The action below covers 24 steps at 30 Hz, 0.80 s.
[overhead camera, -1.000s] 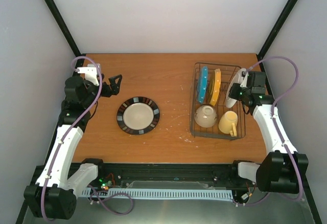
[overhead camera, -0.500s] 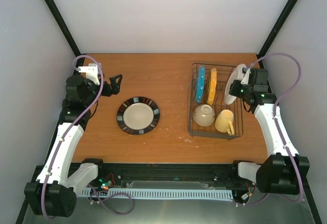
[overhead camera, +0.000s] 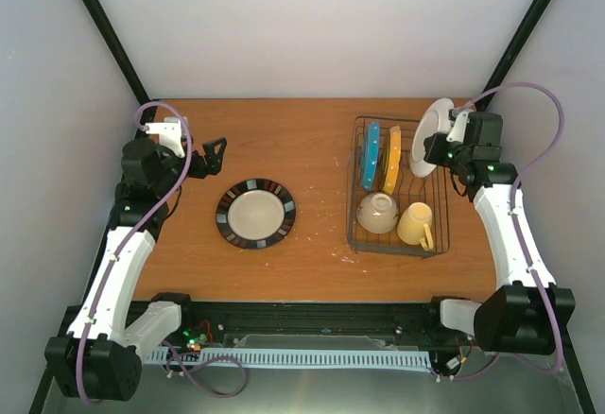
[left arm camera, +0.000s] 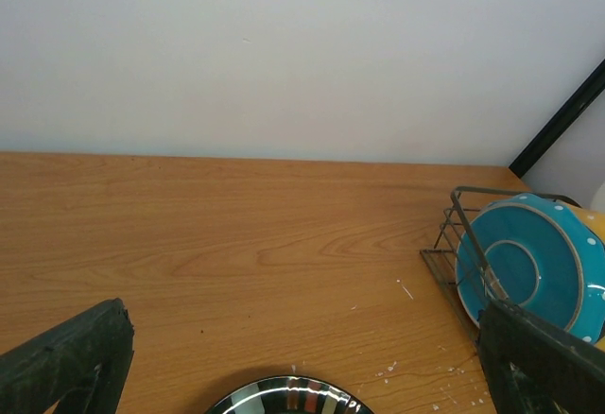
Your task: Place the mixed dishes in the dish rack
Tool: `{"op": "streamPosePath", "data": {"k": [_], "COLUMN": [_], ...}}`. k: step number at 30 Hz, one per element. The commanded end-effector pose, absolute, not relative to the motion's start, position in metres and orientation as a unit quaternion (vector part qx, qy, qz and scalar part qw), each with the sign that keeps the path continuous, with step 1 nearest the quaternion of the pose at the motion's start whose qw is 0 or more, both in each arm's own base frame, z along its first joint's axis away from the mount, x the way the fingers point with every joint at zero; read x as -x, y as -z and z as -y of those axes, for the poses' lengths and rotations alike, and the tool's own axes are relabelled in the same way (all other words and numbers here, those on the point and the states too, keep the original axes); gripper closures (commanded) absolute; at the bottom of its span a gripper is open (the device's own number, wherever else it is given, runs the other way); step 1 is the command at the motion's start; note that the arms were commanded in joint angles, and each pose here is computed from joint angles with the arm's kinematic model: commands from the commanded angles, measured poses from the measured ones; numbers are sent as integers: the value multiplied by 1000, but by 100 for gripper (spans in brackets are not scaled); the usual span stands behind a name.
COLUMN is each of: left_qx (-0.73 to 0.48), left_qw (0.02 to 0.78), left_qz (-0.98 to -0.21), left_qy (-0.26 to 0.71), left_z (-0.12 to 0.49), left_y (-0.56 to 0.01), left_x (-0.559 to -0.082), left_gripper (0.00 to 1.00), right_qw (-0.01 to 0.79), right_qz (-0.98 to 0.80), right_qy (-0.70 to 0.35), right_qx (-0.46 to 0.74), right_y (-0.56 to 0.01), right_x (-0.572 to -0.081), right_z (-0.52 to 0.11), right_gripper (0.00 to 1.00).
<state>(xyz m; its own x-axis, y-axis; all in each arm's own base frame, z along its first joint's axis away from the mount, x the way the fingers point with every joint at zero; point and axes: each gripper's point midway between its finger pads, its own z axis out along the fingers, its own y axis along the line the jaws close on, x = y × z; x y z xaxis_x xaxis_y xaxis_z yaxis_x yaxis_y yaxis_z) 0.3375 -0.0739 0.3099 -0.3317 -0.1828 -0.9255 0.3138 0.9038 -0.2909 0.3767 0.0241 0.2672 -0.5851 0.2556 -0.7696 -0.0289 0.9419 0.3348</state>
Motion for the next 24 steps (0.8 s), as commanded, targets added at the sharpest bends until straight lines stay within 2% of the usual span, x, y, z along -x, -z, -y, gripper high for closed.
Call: {"op": "streamPosePath", "data": {"k": [1,24], "left_qx": [-54,-64], "left_qw": [599,582], "left_qz": [-771,-789], "left_qy": [209,183], "left_z": [73,69], "left_y": [-333,-317], "left_x": [-337,-341], "left_gripper": [0,0], "right_qw": [496,403], "right_qz": [-850,-905], "right_qy": [-177,-137], "right_qx": [-32,-25], "right_y": [-290,-205], "right_x": [-391,-404], "right_z": [-33,-46], "right_gripper": [97,97]}}
